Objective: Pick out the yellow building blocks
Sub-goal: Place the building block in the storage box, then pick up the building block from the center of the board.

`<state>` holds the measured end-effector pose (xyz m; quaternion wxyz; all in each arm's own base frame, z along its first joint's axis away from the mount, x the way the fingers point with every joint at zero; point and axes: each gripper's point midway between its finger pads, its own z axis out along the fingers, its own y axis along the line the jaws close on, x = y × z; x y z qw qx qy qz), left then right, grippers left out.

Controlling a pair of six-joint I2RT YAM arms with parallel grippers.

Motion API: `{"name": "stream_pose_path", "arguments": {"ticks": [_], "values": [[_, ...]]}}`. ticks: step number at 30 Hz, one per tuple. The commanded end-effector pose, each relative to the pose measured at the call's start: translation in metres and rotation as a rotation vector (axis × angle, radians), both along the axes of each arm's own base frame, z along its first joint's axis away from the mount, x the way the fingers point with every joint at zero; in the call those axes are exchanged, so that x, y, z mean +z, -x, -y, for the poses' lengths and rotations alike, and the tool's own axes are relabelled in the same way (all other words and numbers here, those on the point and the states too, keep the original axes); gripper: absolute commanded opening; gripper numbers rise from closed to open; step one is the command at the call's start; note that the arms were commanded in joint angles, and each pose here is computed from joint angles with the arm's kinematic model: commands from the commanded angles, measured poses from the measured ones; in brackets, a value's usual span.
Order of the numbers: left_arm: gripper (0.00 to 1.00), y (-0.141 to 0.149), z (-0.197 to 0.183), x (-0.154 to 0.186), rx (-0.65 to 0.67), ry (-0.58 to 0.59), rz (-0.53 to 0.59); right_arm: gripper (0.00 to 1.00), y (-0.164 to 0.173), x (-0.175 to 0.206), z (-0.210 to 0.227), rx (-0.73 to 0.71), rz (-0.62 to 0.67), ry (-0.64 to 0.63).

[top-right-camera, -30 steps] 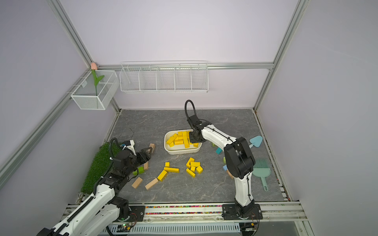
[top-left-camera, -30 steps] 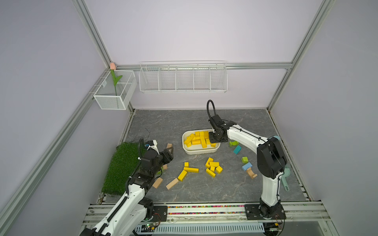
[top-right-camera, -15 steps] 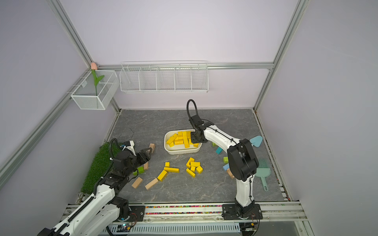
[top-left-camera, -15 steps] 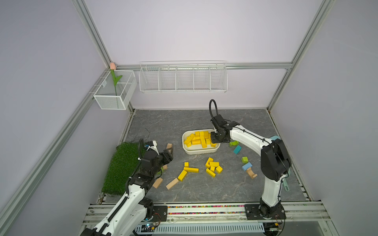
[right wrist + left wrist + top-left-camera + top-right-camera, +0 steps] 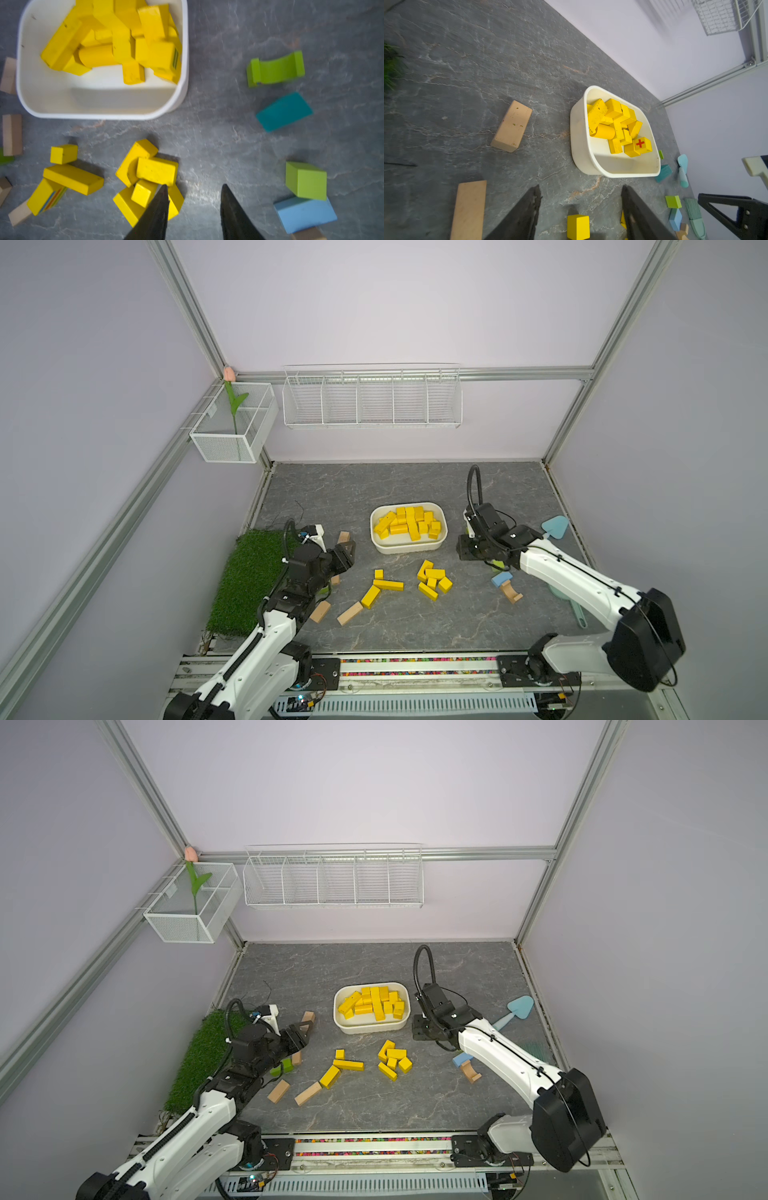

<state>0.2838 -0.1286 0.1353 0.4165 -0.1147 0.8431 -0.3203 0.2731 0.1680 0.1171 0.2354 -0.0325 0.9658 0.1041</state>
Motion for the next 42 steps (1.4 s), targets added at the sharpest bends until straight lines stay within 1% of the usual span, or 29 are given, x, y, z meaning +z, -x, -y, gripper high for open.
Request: {"name": "stream_pose_path", "arguments": {"ticks": [1, 4, 6, 7, 13, 18, 20, 26, 32, 42], "values": [[0.6, -0.001, 0.02, 0.002, -0.096, -0.013, -0.032, 0.43, 0.022, -0.025, 0.01, -0.042, -0.043, -0.019], [0.6, 0.003, 0.032, -0.009, -0.133, -0.065, -0.108, 0.44, 0.03, -0.023, 0.016, -0.054, -0.036, -0.043], [0.6, 0.007, 0.037, -0.019, -0.149, -0.099, -0.17, 0.49, 0.032, -0.021, 0.019, -0.064, -0.014, -0.054], [0.6, 0.009, 0.037, -0.024, -0.149, -0.116, -0.205, 0.5, 0.033, -0.021, 0.02, -0.069, -0.009, -0.056], [0.59, 0.028, 0.041, -0.058, -0.201, -0.16, -0.414, 0.5, 0.031, -0.026, 0.022, -0.089, -0.009, -0.061], [0.58, 0.034, 0.059, -0.074, -0.299, -0.19, -0.49, 0.5, 0.029, -0.029, 0.021, -0.088, -0.017, -0.058], [0.56, 0.034, 0.066, -0.083, -0.33, -0.206, -0.524, 0.5, 0.029, -0.029, 0.021, -0.089, -0.015, -0.059], [0.53, 0.03, 0.077, -0.095, -0.362, -0.255, -0.574, 0.5, 0.03, -0.028, 0.021, -0.089, -0.008, -0.065], [0.52, 0.031, 0.088, -0.1, -0.39, -0.342, -0.594, 0.5, 0.03, -0.029, 0.021, -0.089, -0.011, -0.068], [0.42, 0.031, 0.091, -0.105, -0.398, -0.36, -0.616, 0.5, 0.029, -0.03, 0.021, -0.089, -0.016, -0.066]]}}
